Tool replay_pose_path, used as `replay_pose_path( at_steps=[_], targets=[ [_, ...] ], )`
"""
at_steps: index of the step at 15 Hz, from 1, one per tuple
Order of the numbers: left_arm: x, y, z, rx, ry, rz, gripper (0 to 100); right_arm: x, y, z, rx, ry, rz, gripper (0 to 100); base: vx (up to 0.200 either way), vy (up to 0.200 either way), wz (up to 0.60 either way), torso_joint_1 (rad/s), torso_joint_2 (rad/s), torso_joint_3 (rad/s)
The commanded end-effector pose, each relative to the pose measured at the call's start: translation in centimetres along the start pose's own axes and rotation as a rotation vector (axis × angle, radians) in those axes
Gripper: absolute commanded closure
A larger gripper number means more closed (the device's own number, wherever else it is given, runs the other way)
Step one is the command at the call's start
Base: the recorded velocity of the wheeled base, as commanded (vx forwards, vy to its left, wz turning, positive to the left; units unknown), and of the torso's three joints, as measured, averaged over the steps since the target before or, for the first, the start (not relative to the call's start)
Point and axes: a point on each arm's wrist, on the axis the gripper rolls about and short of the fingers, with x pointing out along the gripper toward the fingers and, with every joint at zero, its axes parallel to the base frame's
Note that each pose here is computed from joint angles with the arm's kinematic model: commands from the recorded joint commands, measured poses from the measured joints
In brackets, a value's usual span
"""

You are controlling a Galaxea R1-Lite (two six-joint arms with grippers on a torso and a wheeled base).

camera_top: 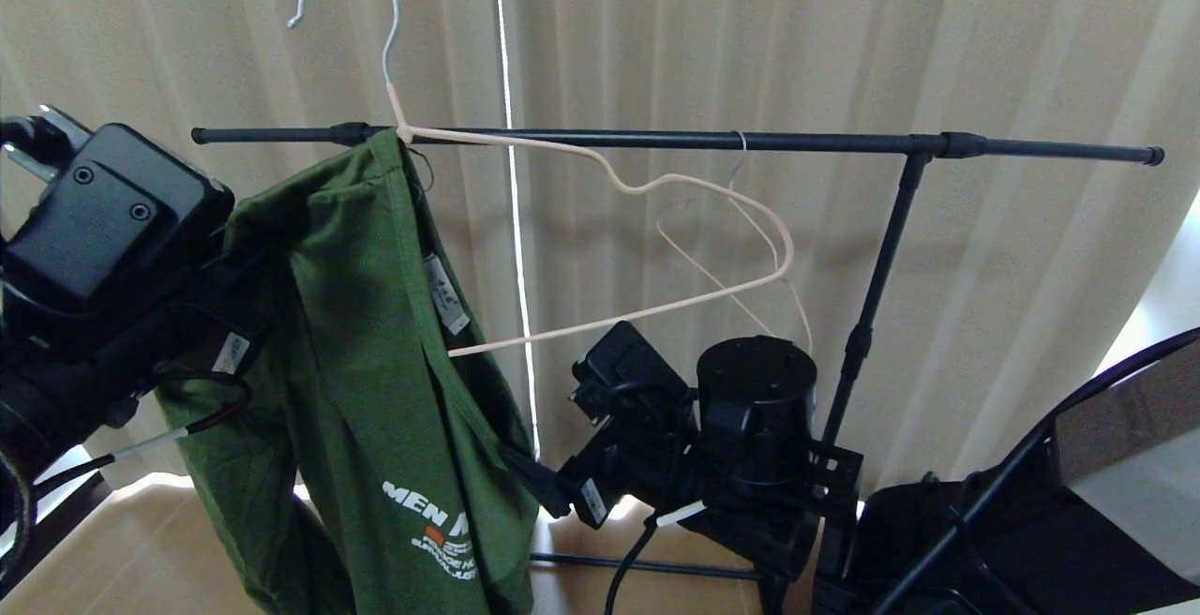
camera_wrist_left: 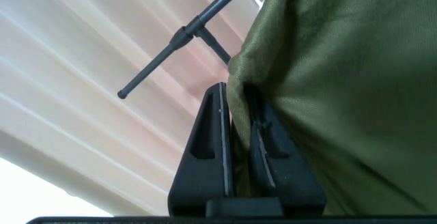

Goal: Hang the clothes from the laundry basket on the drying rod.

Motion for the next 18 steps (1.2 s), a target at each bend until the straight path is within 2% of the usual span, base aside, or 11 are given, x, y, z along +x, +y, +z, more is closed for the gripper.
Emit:
replay_pose_path(
  at_steps=[1,5,12,18],
  targets=[
    [-0.1,-0.1,-0.1,0.001,0.002,-0.002,100,-0.1,0.0,0.2,0.001,-0.007,0.0,0,0.0,0.0,0.0,0.0,0.0,0.0],
    [0.1,0.0,-0.1,0.003,0.005,0.002,100,-0.9,-0.4,1.0,0.01,-0.06,-0.058,0,0.0,0.0,0.0,0.0,0.0,0.0],
    [0.0,0.0,0.1,0.002,-0.005,-0.001,100,-0.4,-0.4,0.9,0.011,-0.067,-0.057,0,0.0,0.0,0.0,0.0,0.0,0.0],
    [-0.2,0.2,0.2,-0.005,-0.012,0.002,100,1.1,-0.2,-0.3,0.009,-0.038,-0.056,0,0.0,0.0,0.0,0.0,0.0,0.0]
  ],
)
